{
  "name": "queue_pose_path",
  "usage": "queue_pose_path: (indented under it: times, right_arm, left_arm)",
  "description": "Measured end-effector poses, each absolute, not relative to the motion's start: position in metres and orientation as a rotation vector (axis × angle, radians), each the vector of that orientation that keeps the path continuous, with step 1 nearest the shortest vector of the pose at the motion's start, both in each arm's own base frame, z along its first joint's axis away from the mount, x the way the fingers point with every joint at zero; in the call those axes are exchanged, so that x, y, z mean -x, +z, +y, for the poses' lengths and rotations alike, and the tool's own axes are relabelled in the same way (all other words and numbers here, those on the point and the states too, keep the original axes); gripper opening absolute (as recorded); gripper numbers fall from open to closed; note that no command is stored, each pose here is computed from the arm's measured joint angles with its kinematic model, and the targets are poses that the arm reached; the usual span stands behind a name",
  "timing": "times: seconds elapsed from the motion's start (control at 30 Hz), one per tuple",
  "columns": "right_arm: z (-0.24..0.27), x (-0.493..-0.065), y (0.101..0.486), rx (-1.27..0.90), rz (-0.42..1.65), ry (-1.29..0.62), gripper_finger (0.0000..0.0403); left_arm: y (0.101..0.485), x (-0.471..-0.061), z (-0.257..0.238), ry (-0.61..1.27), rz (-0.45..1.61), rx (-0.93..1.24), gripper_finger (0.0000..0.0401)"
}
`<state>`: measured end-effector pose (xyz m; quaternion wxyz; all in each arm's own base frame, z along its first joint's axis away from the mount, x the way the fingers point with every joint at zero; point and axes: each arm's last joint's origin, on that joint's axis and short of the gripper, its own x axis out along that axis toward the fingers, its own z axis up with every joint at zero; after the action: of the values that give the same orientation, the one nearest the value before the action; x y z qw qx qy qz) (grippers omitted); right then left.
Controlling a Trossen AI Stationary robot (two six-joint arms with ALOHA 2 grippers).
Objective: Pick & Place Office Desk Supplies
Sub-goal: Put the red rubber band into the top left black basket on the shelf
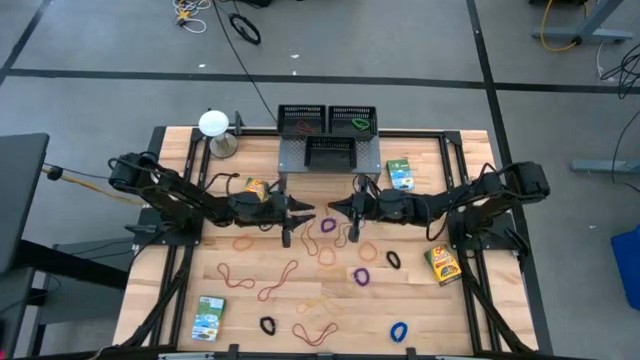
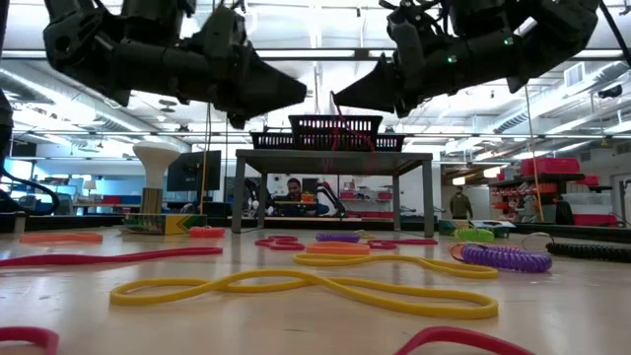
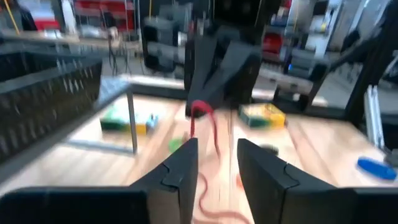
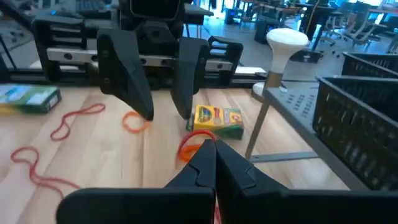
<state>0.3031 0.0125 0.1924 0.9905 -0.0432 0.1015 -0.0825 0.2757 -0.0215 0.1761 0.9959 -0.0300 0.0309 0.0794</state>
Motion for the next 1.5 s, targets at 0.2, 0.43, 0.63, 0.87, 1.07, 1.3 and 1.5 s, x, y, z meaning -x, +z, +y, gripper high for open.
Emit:
queue_pose_path:
  times: [0.2, 0.43, 0.63, 0.87, 1.07, 1.3, 1.5]
  right_arm:
    - [0.018, -0.3, 0.187, 0.148, 0.225, -0.134, 0.0]
    - [0.018, -0.3, 0.189, 0.145, 0.207, -0.134, 0.0]
    - [0.018, -0.301, 0.192, 0.138, 0.173, -0.141, 0.0]
    - [0.02, -0.301, 0.193, 0.137, 0.166, -0.136, 0.0]
    - [0.023, -0.301, 0.195, 0.144, 0.145, -0.125, 0.0]
    - [0.023, -0.301, 0.195, 0.142, 0.138, -0.125, 0.0]
    - [0.023, -0.301, 0.196, 0.141, 0.132, -0.117, 0.0]
  left_arm:
    - [0.174, -0.283, -0.022, 0.166, 0.165, 0.066, 0.0185]
    - [0.178, -0.292, -0.023, 0.17, 0.147, 0.146, 0.0246]
    - [0.166, -0.312, -0.025, 0.178, 0.183, 0.156, 0.0262]
    - [0.162, -0.33, -0.021, 0.274, 0.183, 0.103, 0.0263]
    - [0.166, -0.334, -0.024, 0.208, 0.173, 0.043, 0.0259]
    - [0.167, -0.334, -0.025, 0.148, 0.17, 0.021, 0.0232]
    - [0.167, -0.335, -0.025, 0.135, 0.17, 0.013, 0.0192]
